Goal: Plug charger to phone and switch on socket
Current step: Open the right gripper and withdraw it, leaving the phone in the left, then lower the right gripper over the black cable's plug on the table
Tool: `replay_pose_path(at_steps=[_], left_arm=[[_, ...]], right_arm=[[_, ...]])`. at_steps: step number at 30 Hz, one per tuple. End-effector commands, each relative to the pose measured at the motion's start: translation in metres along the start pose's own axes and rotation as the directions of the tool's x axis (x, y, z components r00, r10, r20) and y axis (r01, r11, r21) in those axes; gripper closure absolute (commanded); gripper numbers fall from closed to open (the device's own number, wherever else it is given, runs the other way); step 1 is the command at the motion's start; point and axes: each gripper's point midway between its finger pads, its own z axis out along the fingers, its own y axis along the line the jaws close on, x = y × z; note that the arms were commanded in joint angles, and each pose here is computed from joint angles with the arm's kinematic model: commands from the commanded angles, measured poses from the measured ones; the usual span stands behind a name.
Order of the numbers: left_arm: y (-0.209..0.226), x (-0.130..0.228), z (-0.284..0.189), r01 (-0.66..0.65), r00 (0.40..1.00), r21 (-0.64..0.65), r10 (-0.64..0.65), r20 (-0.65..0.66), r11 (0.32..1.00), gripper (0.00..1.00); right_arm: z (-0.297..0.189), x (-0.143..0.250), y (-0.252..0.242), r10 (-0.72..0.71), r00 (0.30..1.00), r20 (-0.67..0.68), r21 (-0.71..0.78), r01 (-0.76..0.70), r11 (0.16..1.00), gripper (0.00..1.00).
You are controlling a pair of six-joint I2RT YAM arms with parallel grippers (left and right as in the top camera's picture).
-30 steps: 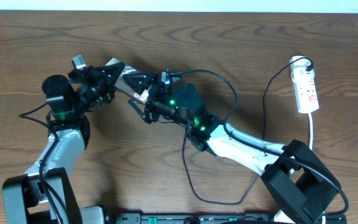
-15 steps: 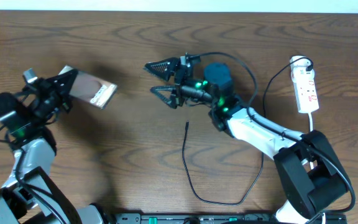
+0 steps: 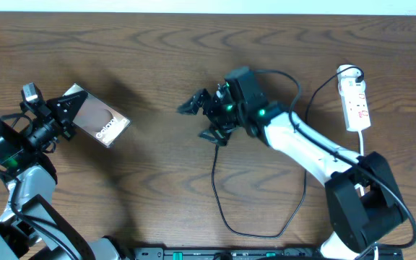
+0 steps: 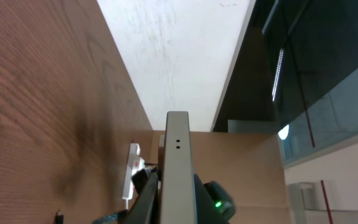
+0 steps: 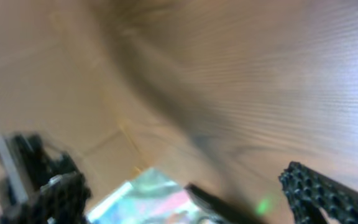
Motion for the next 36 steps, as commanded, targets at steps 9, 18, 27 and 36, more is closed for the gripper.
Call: replay_pose_path(at_steps=[9,18,27,36], left_arm=[[-0.004,0.006,-0.001,-0.049,0.998,0.009,0.049,-0.032,0.999,0.92],[-0.004,0.008,-0.001,-0.048,0.998,0.012,0.048,-0.047,0.999,0.93],[-0.004,0.008,-0.001,-0.048,0.998,0.012,0.049,-0.047,0.999,0.93],[-0.004,0.008,-0.001,-0.055,0.997,0.012,0.056,-0.047,0.998,0.92]], right_arm=[[-0.053,-0.013,-0.053,-0.172,0.953,0.251,0.537,0.011,0.844,0.01],[-0.023,0.016,-0.058,-0.227,0.96,0.163,0.573,0.095,0.814,0.01],[-0.009,0.026,-0.064,-0.201,0.975,0.096,0.569,0.112,0.815,0.01],[-0.019,0.017,-0.085,-0.045,0.999,-0.023,0.558,0.05,0.828,0.01]])
